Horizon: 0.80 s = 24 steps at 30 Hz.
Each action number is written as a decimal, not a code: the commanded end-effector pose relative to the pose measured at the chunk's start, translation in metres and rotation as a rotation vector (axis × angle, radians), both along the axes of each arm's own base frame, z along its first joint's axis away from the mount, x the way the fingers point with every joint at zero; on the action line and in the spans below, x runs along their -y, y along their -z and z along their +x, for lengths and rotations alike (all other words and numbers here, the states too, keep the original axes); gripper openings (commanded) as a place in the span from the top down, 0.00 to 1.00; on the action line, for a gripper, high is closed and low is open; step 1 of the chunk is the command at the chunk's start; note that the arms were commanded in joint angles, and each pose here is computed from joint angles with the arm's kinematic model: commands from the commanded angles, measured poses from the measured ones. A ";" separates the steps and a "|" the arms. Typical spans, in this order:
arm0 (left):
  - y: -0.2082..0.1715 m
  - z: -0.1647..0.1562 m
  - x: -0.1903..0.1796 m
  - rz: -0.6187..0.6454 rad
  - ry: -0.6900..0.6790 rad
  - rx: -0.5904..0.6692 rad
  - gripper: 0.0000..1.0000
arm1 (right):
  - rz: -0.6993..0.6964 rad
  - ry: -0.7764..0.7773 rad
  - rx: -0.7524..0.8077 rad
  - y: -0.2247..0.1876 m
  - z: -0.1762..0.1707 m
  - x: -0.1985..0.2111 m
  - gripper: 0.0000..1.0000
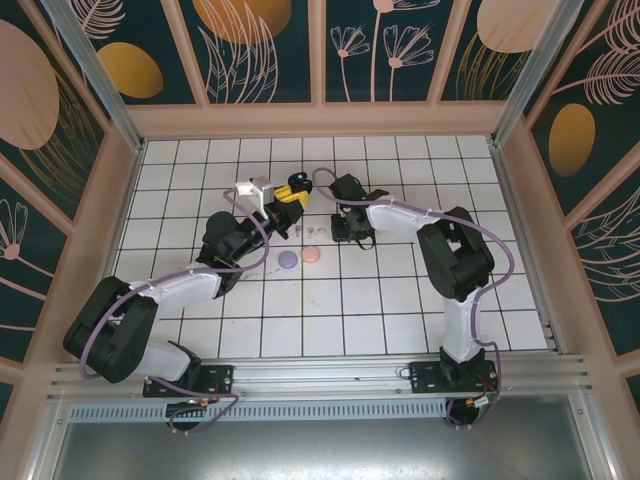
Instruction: Insert wireless bluetooth earbuds into charging case
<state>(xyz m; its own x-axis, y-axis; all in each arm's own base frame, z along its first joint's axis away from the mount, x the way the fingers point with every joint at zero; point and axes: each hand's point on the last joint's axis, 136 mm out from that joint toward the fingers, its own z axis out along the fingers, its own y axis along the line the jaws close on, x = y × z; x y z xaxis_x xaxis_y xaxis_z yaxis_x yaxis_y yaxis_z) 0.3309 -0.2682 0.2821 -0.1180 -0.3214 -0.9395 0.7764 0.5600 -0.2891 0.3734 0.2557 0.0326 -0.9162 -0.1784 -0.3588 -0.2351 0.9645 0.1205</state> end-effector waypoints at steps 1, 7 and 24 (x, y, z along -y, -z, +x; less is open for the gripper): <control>-0.019 -0.003 0.002 -0.043 0.023 0.053 1.00 | -0.018 -0.021 0.002 0.000 0.004 -0.005 0.64; -0.020 -0.003 0.002 -0.046 0.025 0.056 1.00 | -0.035 -0.019 -0.005 0.005 0.002 -0.002 0.65; -0.021 -0.006 0.002 -0.054 0.041 0.053 1.00 | -0.082 -0.020 -0.018 0.021 -0.002 -0.001 0.73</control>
